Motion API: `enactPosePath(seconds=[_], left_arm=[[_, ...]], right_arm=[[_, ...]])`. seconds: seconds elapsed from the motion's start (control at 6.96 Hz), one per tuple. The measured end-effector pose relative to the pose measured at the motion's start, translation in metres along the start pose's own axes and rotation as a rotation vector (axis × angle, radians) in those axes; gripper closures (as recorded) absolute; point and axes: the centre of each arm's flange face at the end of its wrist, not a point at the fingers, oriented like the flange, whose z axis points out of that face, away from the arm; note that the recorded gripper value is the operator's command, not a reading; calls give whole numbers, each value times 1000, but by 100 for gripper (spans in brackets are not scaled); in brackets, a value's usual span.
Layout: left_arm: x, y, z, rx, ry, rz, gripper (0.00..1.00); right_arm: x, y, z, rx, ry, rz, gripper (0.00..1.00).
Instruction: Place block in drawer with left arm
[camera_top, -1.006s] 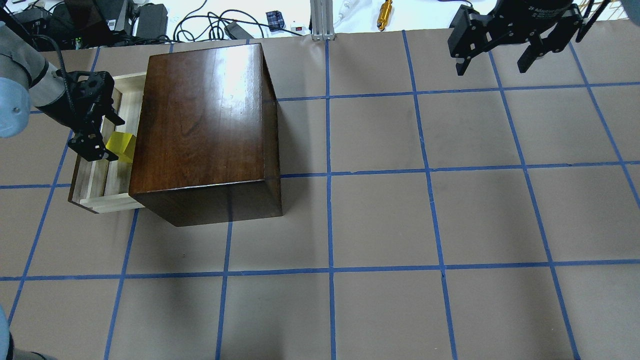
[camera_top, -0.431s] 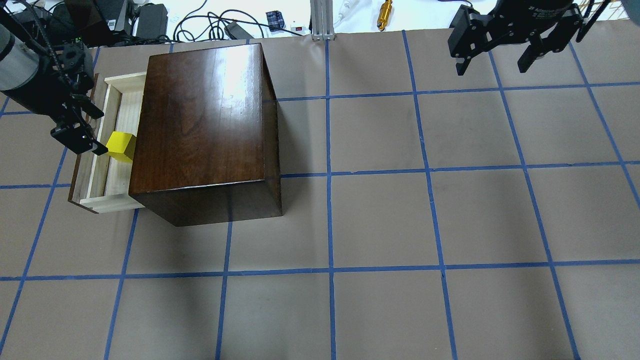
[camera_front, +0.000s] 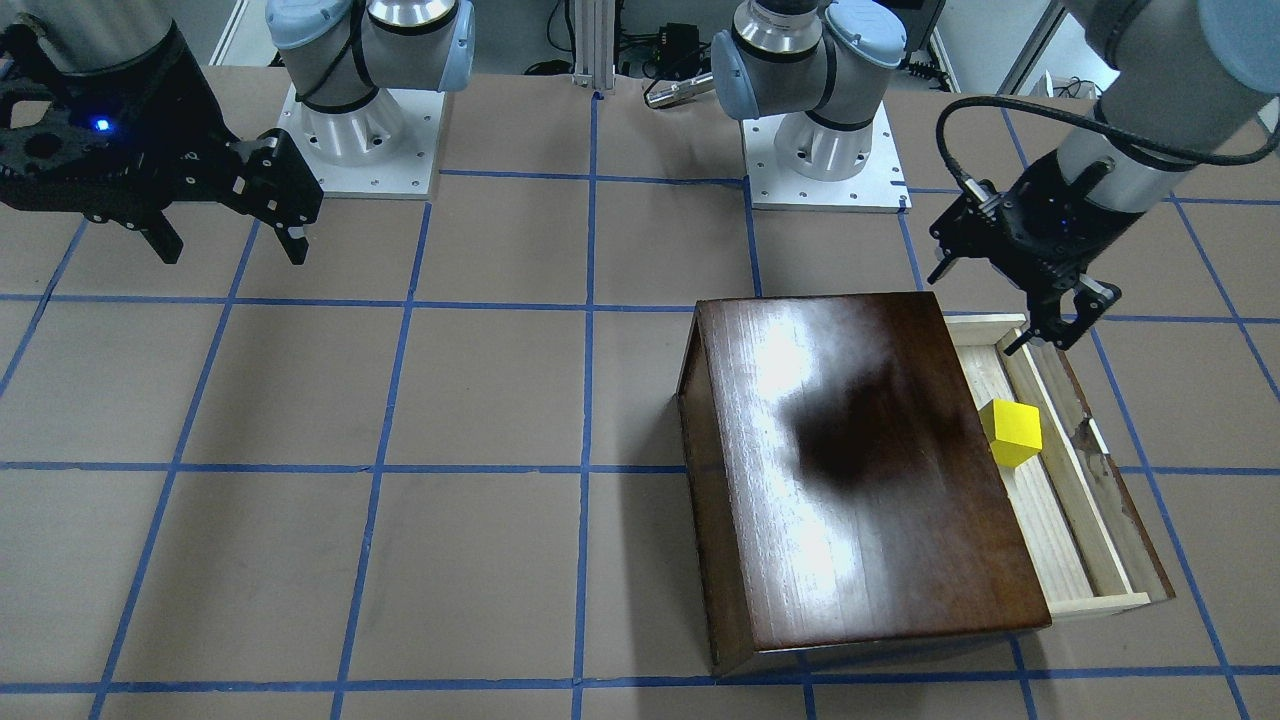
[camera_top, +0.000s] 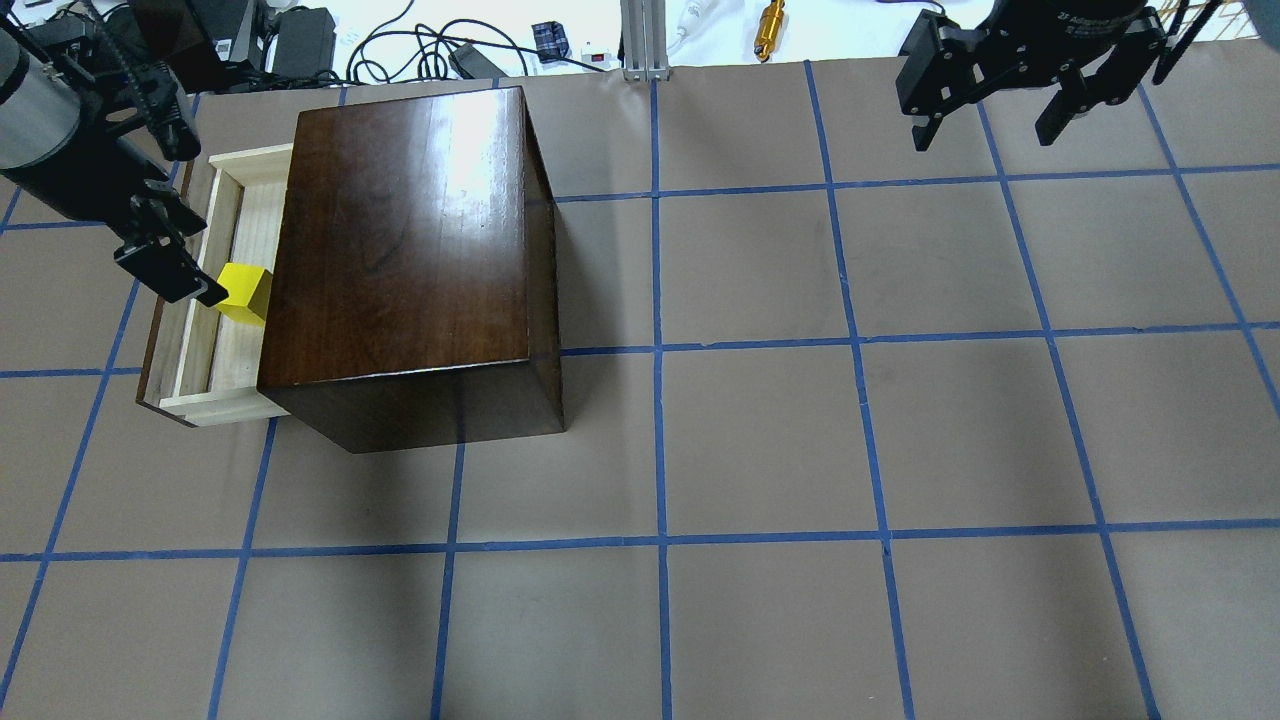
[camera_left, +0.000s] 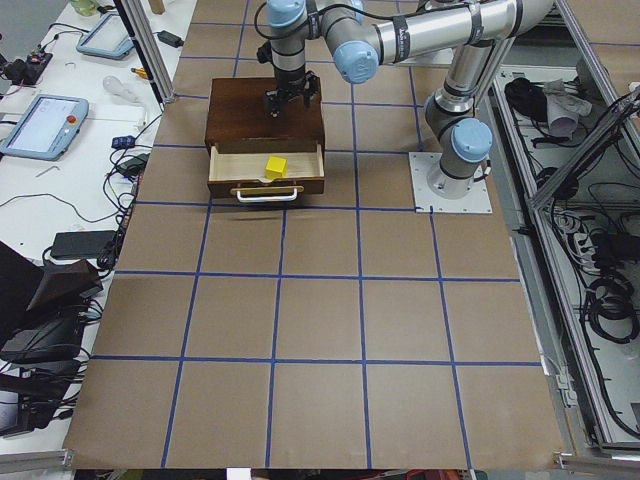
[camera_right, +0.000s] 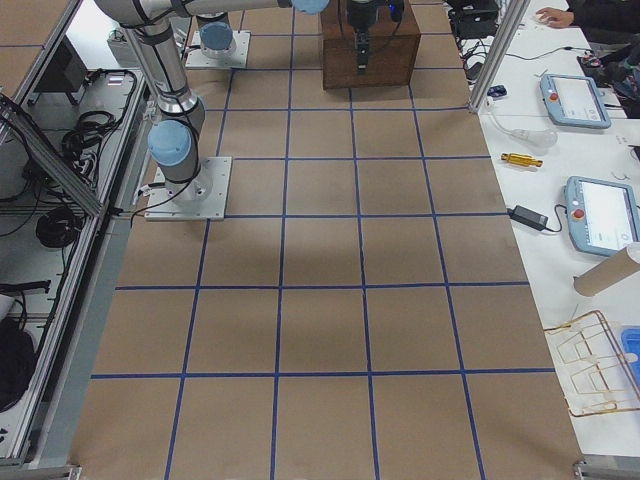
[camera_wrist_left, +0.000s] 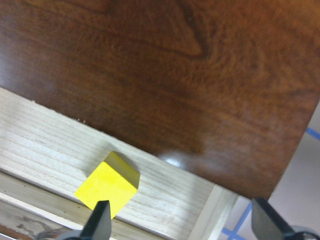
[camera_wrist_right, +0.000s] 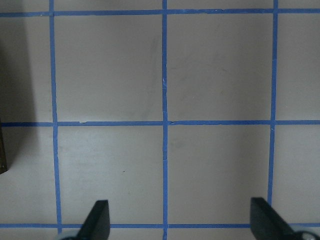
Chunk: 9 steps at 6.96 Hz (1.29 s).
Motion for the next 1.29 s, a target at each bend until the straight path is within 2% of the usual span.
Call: enactPosePath(seconds=[0.29,0.72,1.01,1.29], left_arm=[[49,-38,-8,-14,-29,-123,0],[86,-66,-10,-7,-44,-461,0],[103,-70,-16,-3,-68,-677,0],[112,-65,-24,10,-80,-788,0]], right_arm=[[0,0,0,0,0,0,0],[0,0,0,0,1,1,0],[0,0,0,0,0,0,0],[1,0,0,1,1,1,0]])
